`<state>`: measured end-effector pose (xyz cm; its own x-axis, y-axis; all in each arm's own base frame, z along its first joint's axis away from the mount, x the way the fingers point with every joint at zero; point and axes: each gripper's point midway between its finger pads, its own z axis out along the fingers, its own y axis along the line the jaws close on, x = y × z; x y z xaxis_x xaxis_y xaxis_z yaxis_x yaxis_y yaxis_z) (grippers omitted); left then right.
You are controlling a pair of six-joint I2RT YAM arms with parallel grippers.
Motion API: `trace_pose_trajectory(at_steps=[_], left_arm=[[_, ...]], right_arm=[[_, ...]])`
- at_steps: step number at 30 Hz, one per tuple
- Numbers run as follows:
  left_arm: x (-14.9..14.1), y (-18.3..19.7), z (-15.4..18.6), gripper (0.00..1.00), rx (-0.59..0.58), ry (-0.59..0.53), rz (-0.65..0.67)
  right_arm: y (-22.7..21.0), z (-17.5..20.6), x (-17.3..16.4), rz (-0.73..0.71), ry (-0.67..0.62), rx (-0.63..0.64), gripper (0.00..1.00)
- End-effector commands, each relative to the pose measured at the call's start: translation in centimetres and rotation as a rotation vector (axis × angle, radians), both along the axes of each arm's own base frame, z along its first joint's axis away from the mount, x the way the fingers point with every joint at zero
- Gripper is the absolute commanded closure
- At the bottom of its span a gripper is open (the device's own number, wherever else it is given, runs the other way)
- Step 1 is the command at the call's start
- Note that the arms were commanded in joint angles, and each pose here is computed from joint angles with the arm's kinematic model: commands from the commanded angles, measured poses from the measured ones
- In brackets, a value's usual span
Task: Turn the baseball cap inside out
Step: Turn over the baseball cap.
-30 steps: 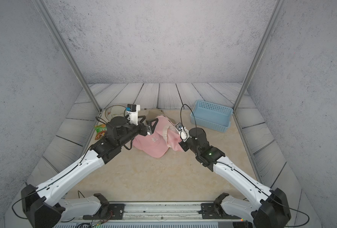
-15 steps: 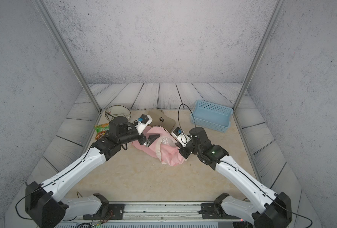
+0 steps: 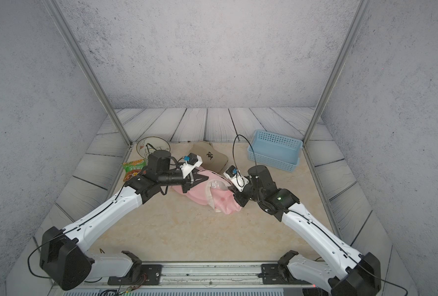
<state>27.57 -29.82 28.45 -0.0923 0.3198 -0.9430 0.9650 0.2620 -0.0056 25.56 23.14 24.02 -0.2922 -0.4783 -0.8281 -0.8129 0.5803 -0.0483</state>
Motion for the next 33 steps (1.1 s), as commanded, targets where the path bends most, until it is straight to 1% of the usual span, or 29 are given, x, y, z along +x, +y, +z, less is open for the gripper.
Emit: trace_pose_trajectory(at_steps=[1, 3, 6, 7, 10, 11, 13, 16, 20, 28, 33], left_arm=[[0.8, 0.7, 3.0, 1.0, -0.043, -0.035, 0.062], [0.8, 1.3, 4.2, 1.0, -0.059, -0.056, 0.088], [0.2, 2.1, 6.0, 1.0, -0.081, -0.104, 0.101], [0.1, 2.4, 6.5, 1.0, -0.083, -0.12, 0.113], [0.0, 3.4, 7.4, 1.0, -0.075, -0.164, 0.156], [-0.1, 3.7, 7.6, 1.0, -0.071, -0.175, 0.165], [-0.1, 4.2, 7.8, 1.0, -0.06, -0.187, 0.18], [0.1, 4.7, 8.0, 1.0, -0.047, -0.202, 0.211], [1.2, 5.4, 7.8, 1.0, -0.035, -0.204, 0.274], [1.2, 5.3, 8.3, 1.0, -0.064, -0.198, 0.274], [0.9, 5.5, 8.9, 1.0, -0.082, -0.204, 0.275]], right_arm=[[0.7, 1.6, -0.4, 0.031, -0.037, 0.06, 1.0], [0.8, 1.1, -0.4, 0.032, -0.023, 0.058, 1.0], [0.9, 0.2, -0.4, 0.046, 0.01, 0.054, 0.85], [1.1, -0.1, -0.7, 0.066, 0.025, 0.059, 0.82], [1.4, -0.6, -1.5, 0.121, 0.056, 0.072, 0.67], [1.5, -0.7, -1.7, 0.139, 0.062, 0.078, 0.63], [1.9, -0.5, -2.4, 0.184, 0.066, 0.094, 0.59], [2.0, -0.4, -2.9, 0.214, 0.069, 0.103, 0.58], [2.4, -0.6, -3.9, 0.268, 0.093, 0.124, 0.58], [3.4, -0.6, -5.5, 0.372, 0.15, 0.178, 0.6], [3.7, -1.2, -5.6, 0.384, 0.188, 0.176, 0.6]])
